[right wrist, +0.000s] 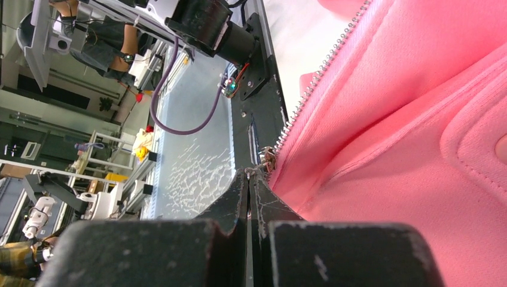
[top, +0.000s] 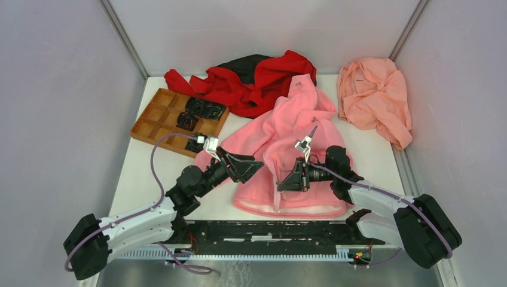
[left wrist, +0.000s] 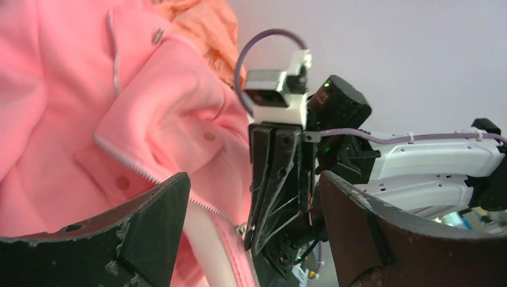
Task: Zip up the jacket
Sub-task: Adjust the zipper on the jacket.
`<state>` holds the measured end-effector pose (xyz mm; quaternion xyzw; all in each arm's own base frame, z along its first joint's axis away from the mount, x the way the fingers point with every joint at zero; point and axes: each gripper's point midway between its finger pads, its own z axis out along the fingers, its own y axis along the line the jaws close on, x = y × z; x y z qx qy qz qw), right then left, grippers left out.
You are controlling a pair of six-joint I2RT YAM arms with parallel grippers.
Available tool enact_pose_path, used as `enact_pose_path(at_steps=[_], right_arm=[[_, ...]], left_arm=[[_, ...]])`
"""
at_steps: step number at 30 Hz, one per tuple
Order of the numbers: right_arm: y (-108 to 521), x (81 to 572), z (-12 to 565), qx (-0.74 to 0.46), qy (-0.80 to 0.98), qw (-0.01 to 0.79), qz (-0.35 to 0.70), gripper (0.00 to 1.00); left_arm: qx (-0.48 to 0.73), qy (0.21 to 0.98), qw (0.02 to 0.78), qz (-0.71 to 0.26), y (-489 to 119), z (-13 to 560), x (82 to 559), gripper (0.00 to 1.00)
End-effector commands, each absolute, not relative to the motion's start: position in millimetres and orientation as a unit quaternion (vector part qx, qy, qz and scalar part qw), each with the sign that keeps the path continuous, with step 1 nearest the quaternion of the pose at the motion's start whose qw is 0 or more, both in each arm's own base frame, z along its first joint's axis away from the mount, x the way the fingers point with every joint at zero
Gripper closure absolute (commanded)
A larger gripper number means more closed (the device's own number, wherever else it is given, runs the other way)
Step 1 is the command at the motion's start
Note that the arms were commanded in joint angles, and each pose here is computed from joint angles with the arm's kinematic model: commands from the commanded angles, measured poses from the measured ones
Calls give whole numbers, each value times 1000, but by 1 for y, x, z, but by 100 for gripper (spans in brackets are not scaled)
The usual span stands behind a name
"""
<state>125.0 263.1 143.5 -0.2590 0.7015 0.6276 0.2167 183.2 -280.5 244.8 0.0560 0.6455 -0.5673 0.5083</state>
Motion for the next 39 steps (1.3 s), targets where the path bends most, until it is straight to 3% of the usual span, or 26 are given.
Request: enact_pose_path(at_steps=[1,8,13,25,28,35,39], right_arm=[[262,125,142,-278,694,231,623,100],[261,123,133,-276,700,225,619,100],[261,124,130,-273,703,223,618,100],[262,126,126,-268,710,218,614,100],[263,126,125,-269,710,217,613,100],[265,125,123,-278,710,217,610,100],[269,131,122,-315,715,225,582,100]], left_arm=[[-44,694,444,-565,-268,208,186,14],[-51,702,393,-591,-285,206,181,17],[-45,723,352,-592,-300,199,178,25],[-80,802,283,-520,-335,154,182,30],[-69,812,269,-512,-345,149,182,42],[-12,819,253,-514,-361,142,176,93],[31,790,299,-534,-358,157,175,98]])
